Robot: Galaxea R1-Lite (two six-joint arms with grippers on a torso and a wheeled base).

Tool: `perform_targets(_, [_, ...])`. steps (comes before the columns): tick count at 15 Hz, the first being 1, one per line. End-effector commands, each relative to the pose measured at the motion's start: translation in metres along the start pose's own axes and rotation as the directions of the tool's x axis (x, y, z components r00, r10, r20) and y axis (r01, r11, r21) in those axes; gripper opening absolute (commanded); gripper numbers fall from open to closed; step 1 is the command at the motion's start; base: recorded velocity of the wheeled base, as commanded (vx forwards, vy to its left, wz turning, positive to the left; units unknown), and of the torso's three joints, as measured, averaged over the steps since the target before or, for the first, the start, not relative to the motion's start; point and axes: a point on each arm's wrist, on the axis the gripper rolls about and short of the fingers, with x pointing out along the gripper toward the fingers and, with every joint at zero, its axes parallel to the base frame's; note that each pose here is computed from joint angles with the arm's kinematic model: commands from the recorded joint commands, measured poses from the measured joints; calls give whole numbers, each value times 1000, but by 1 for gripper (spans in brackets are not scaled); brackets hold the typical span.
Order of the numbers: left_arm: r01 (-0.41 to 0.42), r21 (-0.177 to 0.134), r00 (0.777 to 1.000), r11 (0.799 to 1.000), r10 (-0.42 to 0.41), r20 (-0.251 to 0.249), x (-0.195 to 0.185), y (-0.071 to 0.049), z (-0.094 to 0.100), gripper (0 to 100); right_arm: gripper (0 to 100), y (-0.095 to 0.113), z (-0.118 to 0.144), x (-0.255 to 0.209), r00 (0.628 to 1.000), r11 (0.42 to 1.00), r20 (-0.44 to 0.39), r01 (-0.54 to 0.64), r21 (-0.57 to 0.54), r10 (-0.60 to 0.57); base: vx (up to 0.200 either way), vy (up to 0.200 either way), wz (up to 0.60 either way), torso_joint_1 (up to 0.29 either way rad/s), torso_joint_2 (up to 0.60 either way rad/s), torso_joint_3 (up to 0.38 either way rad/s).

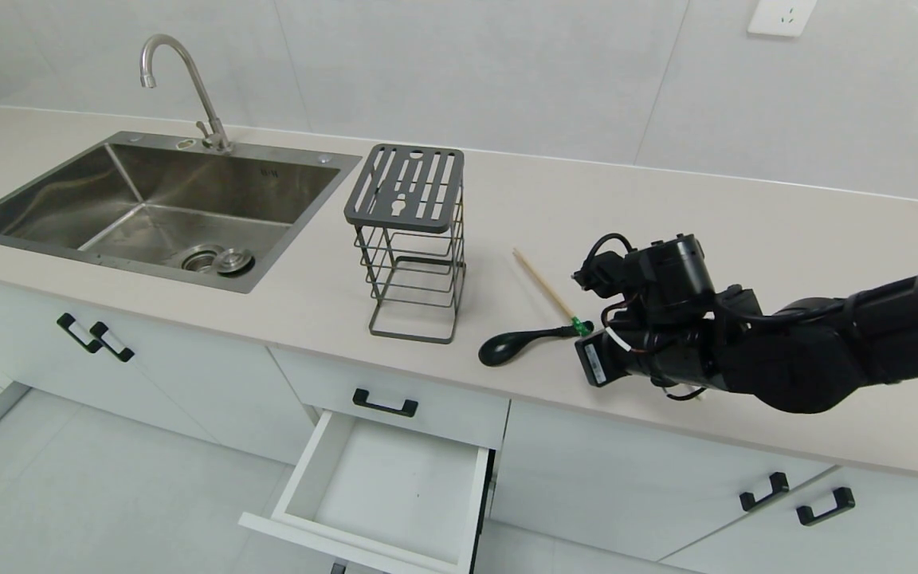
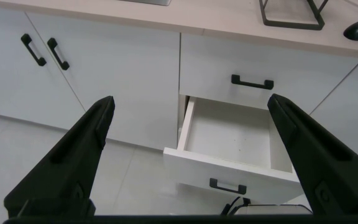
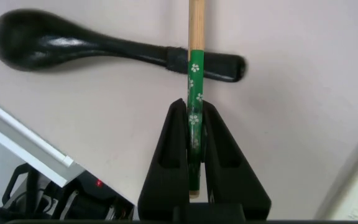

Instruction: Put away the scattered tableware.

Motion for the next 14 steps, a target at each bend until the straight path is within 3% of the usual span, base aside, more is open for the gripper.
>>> perform_targets(1, [0,0,1000,1000,0,-2,0,0,0,100,0,-8,6,-11,999,1000,31,14,15,-14,0,0,0,0,0,0])
perform_targets(8, [0,0,1000,1000,0,-2,0,0,0,100,0,-17,13,-54,993,1000,116,14,16,-16,0,0,0,0,0,0])
perform_targets(11, [0,0,1000,1000,0,-2,0,0,0,100,0,-17,17,-75,972,997,226,-45,-55,57,0,0,0,0,0,0])
perform_targets(14, [0,0,1000,1000,0,0,0,0,0,100,0,-20,21,-89,962,994,264,-45,-96,69,0,0,0,0,0,0])
